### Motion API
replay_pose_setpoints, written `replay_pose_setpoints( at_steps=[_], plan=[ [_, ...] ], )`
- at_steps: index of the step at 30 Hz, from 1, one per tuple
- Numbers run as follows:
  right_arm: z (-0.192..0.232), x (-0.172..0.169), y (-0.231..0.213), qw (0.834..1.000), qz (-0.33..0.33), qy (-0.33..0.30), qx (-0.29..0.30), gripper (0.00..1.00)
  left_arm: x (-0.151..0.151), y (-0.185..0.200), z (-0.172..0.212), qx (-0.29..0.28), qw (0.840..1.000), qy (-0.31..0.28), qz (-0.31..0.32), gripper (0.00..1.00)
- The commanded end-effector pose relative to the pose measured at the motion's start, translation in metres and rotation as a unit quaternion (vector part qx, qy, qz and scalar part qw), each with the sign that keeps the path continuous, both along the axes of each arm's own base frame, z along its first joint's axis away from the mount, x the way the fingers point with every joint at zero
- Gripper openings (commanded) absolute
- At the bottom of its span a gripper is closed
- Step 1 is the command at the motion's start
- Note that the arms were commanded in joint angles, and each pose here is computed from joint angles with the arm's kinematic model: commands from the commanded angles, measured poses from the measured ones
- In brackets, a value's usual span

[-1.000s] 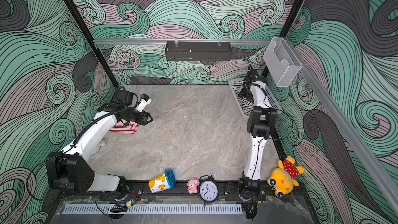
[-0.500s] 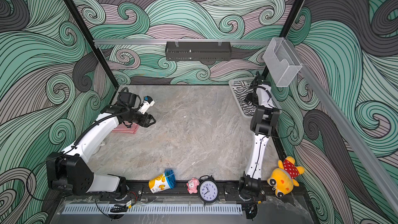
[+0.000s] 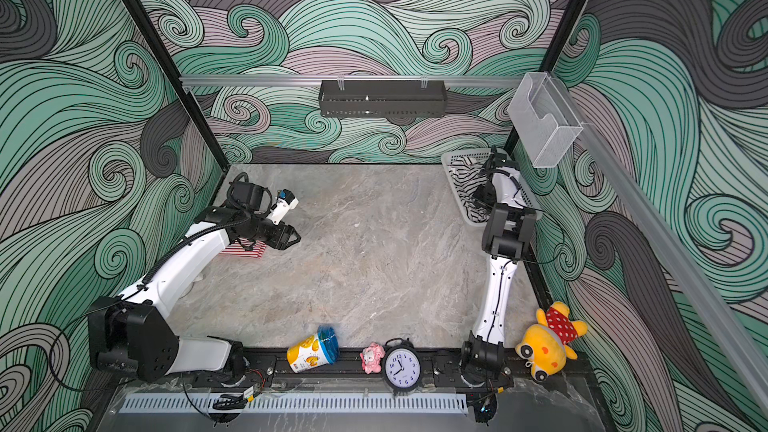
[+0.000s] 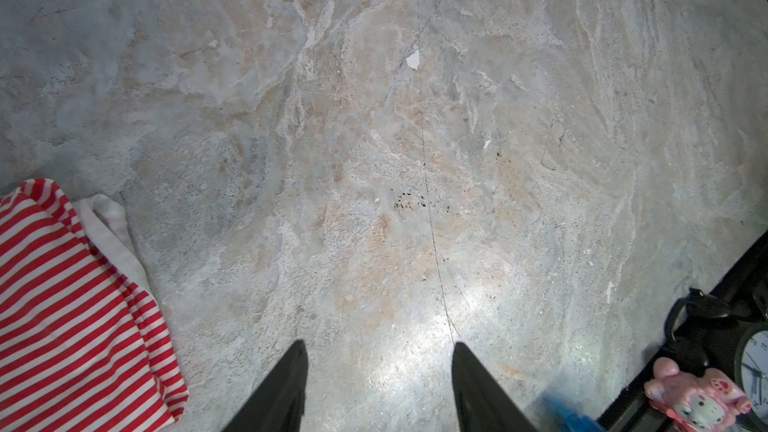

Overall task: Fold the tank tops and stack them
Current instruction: 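Lower the right gripper into the grey basket while the left gripper releases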

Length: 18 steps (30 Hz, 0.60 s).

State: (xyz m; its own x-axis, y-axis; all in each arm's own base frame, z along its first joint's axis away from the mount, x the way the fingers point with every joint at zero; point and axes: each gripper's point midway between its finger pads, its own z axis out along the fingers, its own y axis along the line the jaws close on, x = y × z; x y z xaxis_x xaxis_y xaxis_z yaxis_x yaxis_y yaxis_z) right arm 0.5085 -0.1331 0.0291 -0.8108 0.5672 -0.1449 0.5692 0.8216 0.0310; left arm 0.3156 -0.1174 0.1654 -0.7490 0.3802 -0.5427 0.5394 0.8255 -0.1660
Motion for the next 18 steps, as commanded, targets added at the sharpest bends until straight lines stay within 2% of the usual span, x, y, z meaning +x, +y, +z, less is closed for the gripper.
replay_pose_setpoints(
  at_steps=[1, 3, 13, 18],
  plan=[
    [0.035, -0.001, 0.017, 0.999, 0.012, -0.027, 0.019, 0.08, 0.001, -0.002, 0.009, -0.002, 1.0, -0.018, 0.002, 0.58],
    [0.06, 0.0, 0.021, 0.998, 0.012, -0.055, 0.019, 0.0, 0.003, -0.001, 0.009, -0.002, 1.0, -0.019, 0.006, 0.58],
    [0.18, -0.007, 0.049, 0.981, 0.013, -0.187, 0.043, 0.0, 0.01, -0.001, 0.008, -0.001, 1.0, -0.003, 0.016, 0.58],
    [0.25, -0.019, 0.08, 0.963, 0.036, -0.261, 0.057, 0.0, 0.012, -0.001, 0.006, 0.001, 1.0, -0.001, 0.02, 0.58]
  ],
)
